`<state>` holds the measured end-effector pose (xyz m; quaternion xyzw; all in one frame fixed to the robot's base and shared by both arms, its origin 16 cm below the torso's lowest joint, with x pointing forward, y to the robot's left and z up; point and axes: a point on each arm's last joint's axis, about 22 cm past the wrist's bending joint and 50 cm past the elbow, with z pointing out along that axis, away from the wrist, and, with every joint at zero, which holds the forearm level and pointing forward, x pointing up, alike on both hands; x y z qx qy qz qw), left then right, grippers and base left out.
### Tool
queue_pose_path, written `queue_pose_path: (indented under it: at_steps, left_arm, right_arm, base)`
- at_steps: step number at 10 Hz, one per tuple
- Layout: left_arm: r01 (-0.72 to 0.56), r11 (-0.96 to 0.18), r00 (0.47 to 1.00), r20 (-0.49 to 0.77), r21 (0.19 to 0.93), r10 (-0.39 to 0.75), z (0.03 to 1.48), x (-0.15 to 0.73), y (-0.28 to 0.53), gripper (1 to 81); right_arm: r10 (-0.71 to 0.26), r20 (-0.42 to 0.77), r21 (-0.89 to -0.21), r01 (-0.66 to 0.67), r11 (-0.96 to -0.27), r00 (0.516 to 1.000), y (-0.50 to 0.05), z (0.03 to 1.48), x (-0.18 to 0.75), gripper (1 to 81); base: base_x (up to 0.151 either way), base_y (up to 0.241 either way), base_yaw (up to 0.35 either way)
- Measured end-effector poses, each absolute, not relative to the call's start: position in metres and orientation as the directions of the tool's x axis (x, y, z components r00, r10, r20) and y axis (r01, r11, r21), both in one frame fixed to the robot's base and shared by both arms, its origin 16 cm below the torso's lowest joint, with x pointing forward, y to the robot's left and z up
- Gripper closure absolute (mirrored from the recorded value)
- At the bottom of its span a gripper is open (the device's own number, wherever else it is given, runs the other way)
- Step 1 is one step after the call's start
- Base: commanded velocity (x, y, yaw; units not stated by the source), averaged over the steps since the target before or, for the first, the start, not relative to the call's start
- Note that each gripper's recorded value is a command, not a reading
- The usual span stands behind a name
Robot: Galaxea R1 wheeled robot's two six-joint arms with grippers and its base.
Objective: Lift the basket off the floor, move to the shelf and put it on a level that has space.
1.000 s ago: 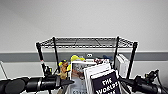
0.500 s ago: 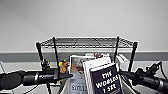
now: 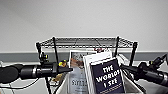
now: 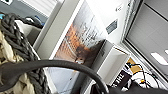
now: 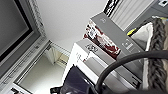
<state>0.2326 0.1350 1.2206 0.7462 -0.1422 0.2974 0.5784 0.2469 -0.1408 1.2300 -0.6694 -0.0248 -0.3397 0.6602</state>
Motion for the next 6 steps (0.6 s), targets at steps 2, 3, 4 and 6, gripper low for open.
queue_pose_path:
  at_steps: [2,3,4,6]
  left_arm:
    - [-0.565,-0.295,0.777,0.618,0.77,0.124,1.233,0.231,0.135,81.1]
    - [-0.573,-0.297,0.771,0.625,0.764,0.123,1.241,0.231,0.135,81.1]
    - [-0.574,-0.298,0.769,0.627,0.763,0.123,1.247,0.23,0.135,81.1]
    - [-0.57,-0.303,0.77,0.625,0.763,0.126,1.258,0.231,0.136,81.1]
  right_arm:
    - [-0.411,0.494,-0.862,0.492,-0.119,0.766,-0.139,1.244,0.245,81.1]
    - [-0.41,0.499,-0.859,0.499,-0.116,0.763,-0.14,1.253,0.245,81.1]
    - [-0.405,0.505,-0.855,0.506,-0.115,0.762,-0.139,1.26,0.244,81.1]
    - [-0.396,0.514,-0.849,0.517,-0.11,0.761,-0.138,1.275,0.242,81.1]
  base:
    - [0.0,0.0,0.0]
    - [0.0,0.0,0.0]
    - [0.0,0.0,0.0]
    - [0.0,0.0,0.0]
